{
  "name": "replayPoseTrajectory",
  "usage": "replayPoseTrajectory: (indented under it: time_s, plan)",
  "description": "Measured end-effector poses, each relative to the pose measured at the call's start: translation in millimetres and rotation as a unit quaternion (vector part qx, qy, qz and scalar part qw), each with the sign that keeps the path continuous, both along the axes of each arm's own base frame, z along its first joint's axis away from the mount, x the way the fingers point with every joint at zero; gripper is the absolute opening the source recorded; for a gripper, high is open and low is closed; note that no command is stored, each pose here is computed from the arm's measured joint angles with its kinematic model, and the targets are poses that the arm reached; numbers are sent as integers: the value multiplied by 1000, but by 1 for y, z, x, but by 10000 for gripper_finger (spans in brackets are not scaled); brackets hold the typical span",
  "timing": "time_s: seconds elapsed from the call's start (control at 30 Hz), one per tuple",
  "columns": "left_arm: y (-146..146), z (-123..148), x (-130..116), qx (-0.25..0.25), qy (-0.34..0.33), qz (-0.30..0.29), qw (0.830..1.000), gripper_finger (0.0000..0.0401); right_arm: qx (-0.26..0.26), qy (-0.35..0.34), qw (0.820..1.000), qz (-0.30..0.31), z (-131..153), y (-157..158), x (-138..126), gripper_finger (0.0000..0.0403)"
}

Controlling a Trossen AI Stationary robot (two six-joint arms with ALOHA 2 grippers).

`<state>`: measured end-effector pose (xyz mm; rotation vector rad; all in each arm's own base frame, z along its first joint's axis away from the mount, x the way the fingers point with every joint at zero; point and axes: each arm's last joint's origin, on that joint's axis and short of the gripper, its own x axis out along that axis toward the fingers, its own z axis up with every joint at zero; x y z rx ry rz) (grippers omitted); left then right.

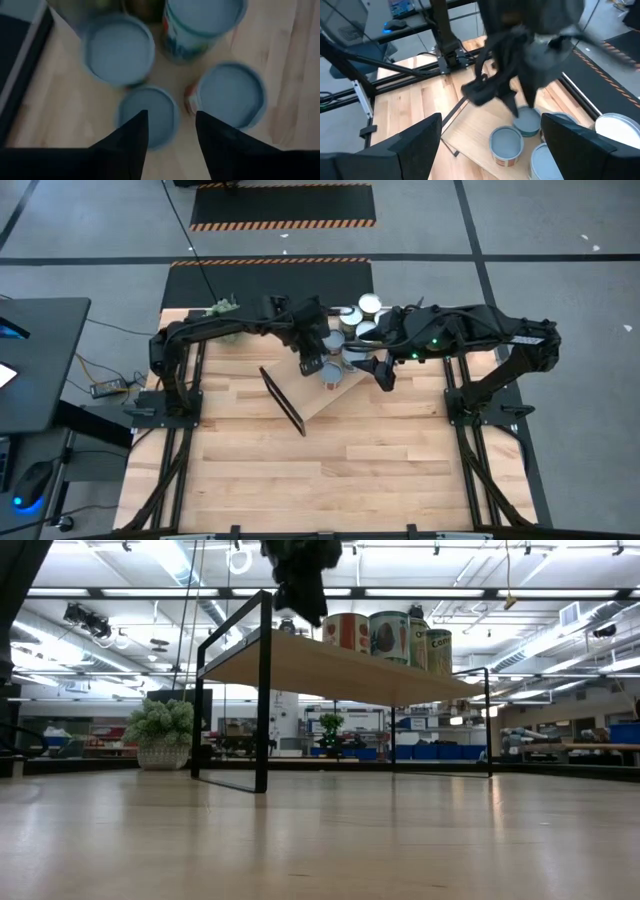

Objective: Pick and place cans onto a shelf
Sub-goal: Return to Home Position

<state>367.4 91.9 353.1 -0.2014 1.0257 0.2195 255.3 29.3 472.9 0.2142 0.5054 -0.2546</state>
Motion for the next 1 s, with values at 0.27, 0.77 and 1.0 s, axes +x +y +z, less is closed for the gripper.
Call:
replayPoseTrajectory:
  time_s: [0.27,0.77,1.0]
  plan:
    - [-16,64,-22,105,-144,-16,984,148,-13,-4,1000,8,-4,1,0,348]
    - [-53,39,-67,115,-225,-15,967,90,37,-76,996,-12,-64,-4,-38,347]
    - [-57,29,-110,100,-260,39,960,82,57,-128,990,-25,-91,-9,-65,347]
